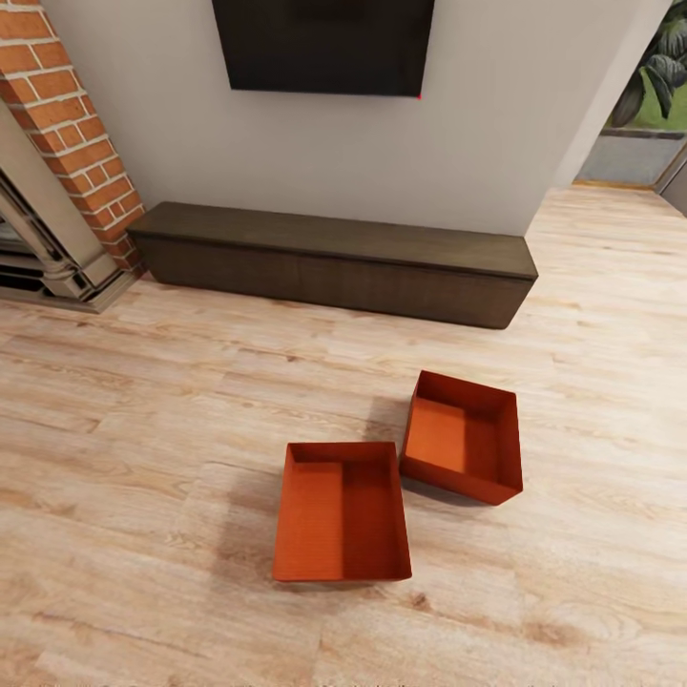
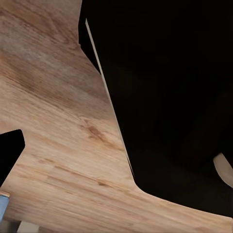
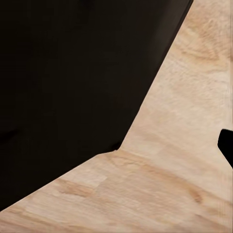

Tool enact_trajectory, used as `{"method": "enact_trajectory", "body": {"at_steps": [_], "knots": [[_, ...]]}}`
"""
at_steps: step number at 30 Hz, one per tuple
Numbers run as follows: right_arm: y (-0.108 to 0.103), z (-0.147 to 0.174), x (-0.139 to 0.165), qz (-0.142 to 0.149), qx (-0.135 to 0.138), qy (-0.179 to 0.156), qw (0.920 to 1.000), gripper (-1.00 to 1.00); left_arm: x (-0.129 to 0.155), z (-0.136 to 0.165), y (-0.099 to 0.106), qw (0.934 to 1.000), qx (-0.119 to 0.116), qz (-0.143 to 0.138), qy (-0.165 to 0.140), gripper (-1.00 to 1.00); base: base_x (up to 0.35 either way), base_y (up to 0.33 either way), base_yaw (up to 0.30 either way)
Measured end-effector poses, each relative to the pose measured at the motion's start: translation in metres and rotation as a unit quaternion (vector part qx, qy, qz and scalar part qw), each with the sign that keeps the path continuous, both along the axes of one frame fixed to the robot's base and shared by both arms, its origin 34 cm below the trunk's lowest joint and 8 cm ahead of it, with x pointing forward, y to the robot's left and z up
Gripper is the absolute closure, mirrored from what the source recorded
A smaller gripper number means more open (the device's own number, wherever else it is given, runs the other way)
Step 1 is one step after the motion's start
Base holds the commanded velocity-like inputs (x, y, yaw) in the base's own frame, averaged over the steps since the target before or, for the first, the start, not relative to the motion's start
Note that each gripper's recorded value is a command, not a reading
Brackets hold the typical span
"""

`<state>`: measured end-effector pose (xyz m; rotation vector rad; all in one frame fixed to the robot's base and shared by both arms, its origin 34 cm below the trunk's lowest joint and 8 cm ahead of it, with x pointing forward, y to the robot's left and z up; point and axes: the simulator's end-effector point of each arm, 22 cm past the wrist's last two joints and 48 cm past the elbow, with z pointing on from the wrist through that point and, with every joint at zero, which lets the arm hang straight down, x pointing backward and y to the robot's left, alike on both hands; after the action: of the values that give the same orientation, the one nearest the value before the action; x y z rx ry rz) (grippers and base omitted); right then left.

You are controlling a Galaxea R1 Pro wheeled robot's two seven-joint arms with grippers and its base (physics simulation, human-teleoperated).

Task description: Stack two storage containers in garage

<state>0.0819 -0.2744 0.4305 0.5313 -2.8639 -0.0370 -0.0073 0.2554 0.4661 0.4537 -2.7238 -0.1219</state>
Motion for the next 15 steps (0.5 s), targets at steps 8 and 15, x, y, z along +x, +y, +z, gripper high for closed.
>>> {"method": "enact_trajectory", "body": {"at_steps": [8,15], "knots": [[-0.0004,0.0008,-0.005,0.0,-0.001,0.007,1.0,-1.0,-0.0044,0.0018,0.0,1.0,0.0,0.0,0.006,-1.0,0.0,0.0,0.0],[-0.0004,0.0011,-0.0073,0.001,-0.001,0.009,1.0,-1.0,-0.0065,0.0027,0.0,1.0,0.0,0.0,0.009,-1.0,0.0,0.0,0.0]]}}
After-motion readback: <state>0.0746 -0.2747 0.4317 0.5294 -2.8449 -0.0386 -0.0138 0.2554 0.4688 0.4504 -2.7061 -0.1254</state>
